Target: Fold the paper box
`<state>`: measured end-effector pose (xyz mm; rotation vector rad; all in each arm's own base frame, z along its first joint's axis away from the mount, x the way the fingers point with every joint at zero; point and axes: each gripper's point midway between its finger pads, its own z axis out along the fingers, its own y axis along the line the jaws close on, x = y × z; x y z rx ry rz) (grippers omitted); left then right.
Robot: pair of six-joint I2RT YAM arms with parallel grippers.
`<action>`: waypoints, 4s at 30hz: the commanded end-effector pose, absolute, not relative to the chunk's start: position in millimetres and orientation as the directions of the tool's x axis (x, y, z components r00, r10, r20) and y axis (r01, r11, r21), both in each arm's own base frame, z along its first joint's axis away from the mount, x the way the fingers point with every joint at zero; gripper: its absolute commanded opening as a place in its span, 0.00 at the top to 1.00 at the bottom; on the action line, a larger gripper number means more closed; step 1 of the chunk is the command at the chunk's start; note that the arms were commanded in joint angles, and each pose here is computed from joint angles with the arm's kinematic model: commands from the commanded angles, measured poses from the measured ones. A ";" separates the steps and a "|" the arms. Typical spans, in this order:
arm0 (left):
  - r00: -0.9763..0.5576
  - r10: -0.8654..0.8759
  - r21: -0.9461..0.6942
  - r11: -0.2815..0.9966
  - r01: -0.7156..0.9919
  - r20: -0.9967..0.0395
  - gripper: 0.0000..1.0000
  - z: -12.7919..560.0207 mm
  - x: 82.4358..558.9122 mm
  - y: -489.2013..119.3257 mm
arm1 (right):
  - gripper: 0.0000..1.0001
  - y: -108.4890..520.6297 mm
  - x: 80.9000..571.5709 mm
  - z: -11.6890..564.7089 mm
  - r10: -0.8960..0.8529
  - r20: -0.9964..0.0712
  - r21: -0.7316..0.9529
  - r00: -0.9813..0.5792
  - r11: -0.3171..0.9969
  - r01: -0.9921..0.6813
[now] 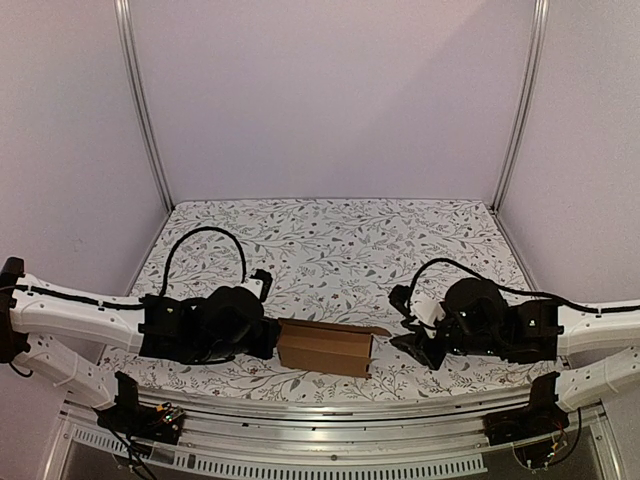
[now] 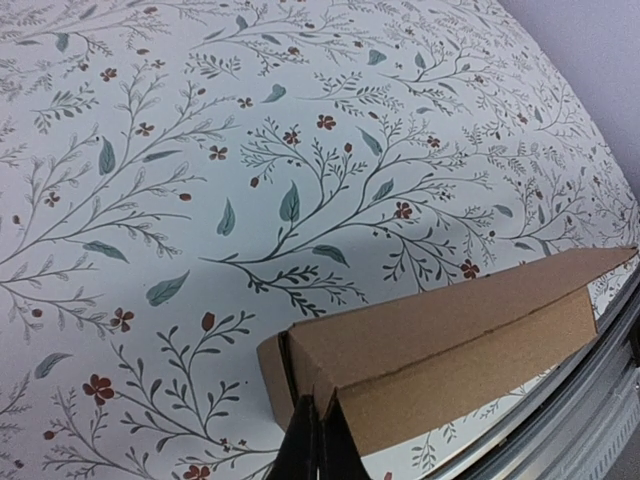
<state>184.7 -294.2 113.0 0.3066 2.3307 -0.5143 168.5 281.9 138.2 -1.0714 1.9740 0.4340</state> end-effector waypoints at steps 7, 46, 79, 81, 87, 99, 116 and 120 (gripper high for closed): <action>-0.754 0.169 -0.217 0.898 0.383 -0.635 1.00 88.2 165.6 -286.0 | 0.73 301.2 172.4 138.9 -0.587 -0.771 -0.122 -0.246 0.516 -0.848; -0.755 0.177 -0.189 0.909 0.372 -0.632 0.93 90.9 169.9 -293.4 | 1.00 340.3 172.2 119.5 -0.504 -0.722 0.115 -0.474 0.589 -0.800; -0.754 0.172 -0.164 0.923 0.348 -0.634 1.00 78.3 168.3 -295.5 | 1.00 355.2 155.6 130.3 -0.510 -0.729 0.122 -0.458 0.561 -0.819; -0.748 0.177 -0.154 0.924 0.350 -0.640 1.00 78.7 169.7 -295.6 | 1.00 356.0 155.7 131.9 -0.504 -0.727 0.130 -0.465 0.565 -0.815; -0.729 0.209 -0.110 0.925 0.364 -0.652 1.00 85.3 173.9 -299.0 | 1.00 356.5 155.2 138.3 -0.489 -0.721 0.155 -0.491 0.577 -0.802; -0.724 0.195 -0.102 0.933 0.344 -0.662 1.00 84.3 170.9 -299.9 | 1.00 368.7 161.3 146.9 -0.411 -0.699 0.240 -0.586 0.638 -0.732; -0.702 0.101 -0.098 0.966 0.238 -0.705 1.00 97.1 171.7 -286.5 | 1.00 354.9 181.0 127.3 -0.237 -0.690 0.245 -0.684 0.813 -0.528; -0.697 0.071 -0.114 0.970 0.216 -0.714 1.00 100.2 170.4 -283.0 | 1.00 350.3 182.1 120.6 -0.214 -0.697 0.221 -0.685 0.844 -0.489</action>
